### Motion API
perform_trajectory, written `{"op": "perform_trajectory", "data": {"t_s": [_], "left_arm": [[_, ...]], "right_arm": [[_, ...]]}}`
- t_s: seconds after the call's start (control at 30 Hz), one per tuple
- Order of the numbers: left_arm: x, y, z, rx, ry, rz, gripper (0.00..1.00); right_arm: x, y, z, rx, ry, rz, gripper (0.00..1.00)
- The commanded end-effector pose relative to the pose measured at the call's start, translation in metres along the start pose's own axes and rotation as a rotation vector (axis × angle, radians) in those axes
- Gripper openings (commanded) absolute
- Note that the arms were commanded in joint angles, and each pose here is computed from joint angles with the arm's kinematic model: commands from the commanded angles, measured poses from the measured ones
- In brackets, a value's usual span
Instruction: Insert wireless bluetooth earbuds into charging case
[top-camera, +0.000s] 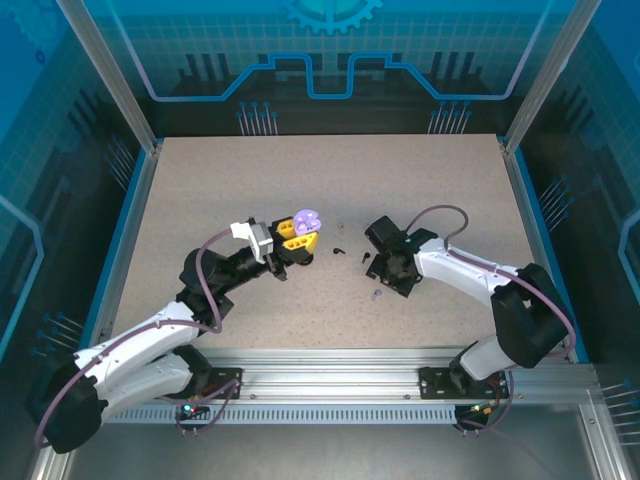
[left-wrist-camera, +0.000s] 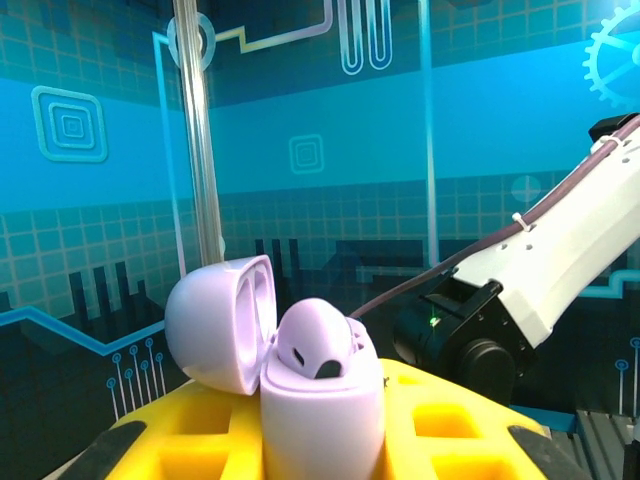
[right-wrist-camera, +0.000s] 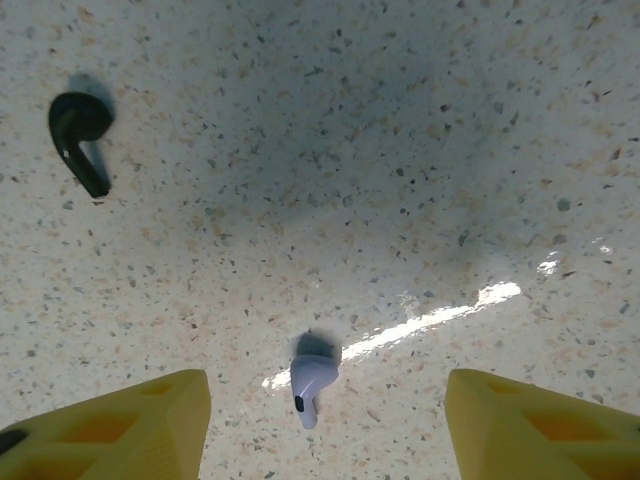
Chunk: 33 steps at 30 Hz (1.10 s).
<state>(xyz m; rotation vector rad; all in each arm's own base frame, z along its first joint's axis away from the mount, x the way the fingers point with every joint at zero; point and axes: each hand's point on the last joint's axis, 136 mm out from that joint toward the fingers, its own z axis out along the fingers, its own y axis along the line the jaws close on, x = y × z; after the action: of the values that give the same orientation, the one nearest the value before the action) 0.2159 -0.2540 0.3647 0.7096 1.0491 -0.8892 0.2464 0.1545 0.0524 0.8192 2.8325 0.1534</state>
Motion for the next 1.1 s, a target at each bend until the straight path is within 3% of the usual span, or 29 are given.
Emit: {"op": "perform_trajectory", "data": {"t_s": [0.0,0.67,1.07], "left_arm": [[-0.004,0.000,0.000,-0.011,-0.017,0.025,0.00],[-0.001,0.001,0.002,-0.012,-0.009,0.026,0.00],[-0.001,0.001,0.002,-0.011,-0.010,0.025,0.00]], "right_arm": [[0.002,0.007,0.005,-0.001,0.021,0.034,0.61],[0.027,0.014,0.033,0.036,0.097,0.008,0.51],[0.027,0.009,0.039,0.058,0.094,0.008,0.38]]}}
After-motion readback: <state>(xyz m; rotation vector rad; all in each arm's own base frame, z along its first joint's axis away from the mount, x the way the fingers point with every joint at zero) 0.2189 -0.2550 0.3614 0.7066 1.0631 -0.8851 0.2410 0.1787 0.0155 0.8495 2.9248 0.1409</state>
